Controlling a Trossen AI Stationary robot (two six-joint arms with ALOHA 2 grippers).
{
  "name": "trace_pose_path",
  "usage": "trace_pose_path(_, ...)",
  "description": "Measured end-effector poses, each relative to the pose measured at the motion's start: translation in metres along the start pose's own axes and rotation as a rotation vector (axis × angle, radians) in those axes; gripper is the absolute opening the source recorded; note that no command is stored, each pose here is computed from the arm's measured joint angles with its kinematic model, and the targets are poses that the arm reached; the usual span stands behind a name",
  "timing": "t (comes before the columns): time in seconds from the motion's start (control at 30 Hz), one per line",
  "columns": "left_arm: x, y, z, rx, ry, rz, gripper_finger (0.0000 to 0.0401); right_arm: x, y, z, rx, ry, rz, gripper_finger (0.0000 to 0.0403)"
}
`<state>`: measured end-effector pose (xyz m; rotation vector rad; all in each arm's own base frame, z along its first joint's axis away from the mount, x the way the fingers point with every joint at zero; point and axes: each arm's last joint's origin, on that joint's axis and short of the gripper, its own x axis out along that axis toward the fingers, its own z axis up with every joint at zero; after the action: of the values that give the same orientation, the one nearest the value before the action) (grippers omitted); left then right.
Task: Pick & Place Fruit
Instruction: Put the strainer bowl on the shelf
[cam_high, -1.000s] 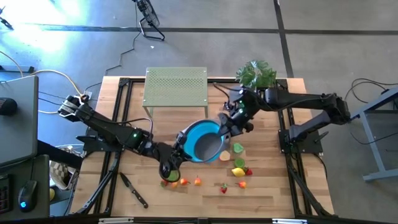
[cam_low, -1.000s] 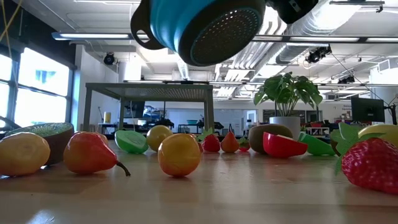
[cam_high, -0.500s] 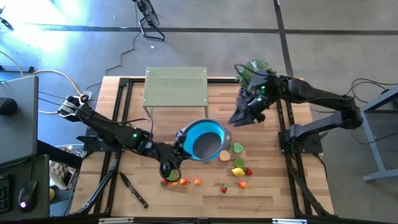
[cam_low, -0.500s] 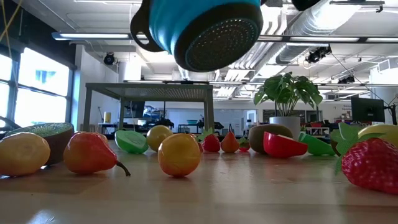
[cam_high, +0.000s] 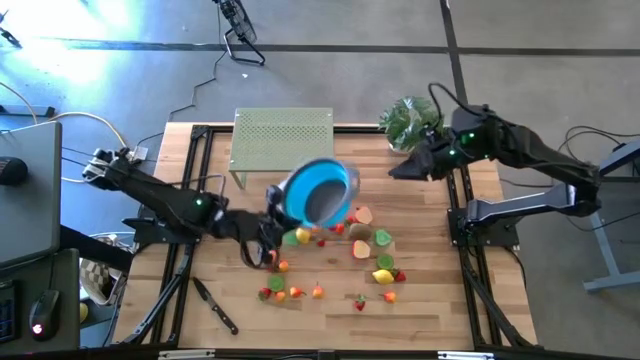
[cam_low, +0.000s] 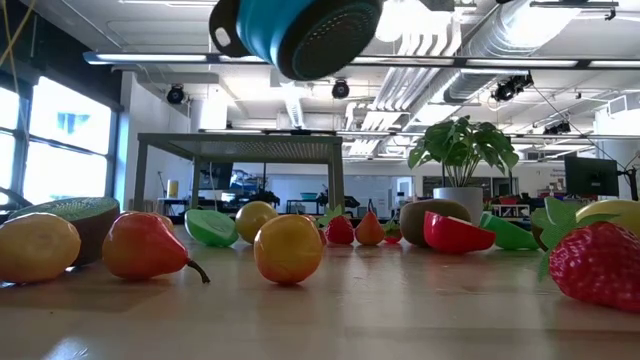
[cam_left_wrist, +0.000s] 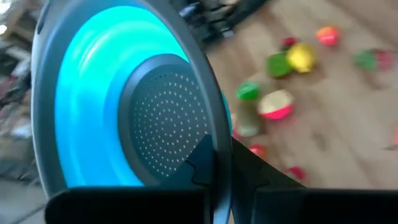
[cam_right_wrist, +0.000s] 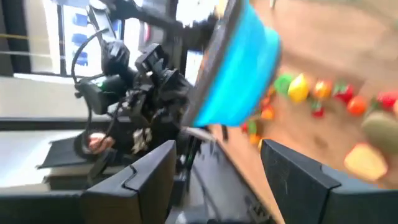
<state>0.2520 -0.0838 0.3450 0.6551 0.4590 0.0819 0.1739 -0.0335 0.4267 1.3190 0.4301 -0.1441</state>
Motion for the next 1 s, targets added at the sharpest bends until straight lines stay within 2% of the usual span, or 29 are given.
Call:
trace_pose_path(0.3, -0.016, 0.044, -0.017, -0.087, 0.058, 0.159, 0.0011, -0.012, 0.004, 0.002, -0.204, -0.189, -0.011, 0.0228)
trace_pose_path(0.57, -0.005, 0.073, -0.043, -0.121, 0.211, 0.258, 0.0011, -0.014, 0.01, 0.007, -0.363, -0.316, -0.01, 0.0228)
trace_pose_path(1.0, 0.001, 0.114, -0.084, -0.189, 0.421, 0.394, 0.0011, -0.011, 0.008, 0.013, -0.52, -0.445, -0.133, 0.0228)
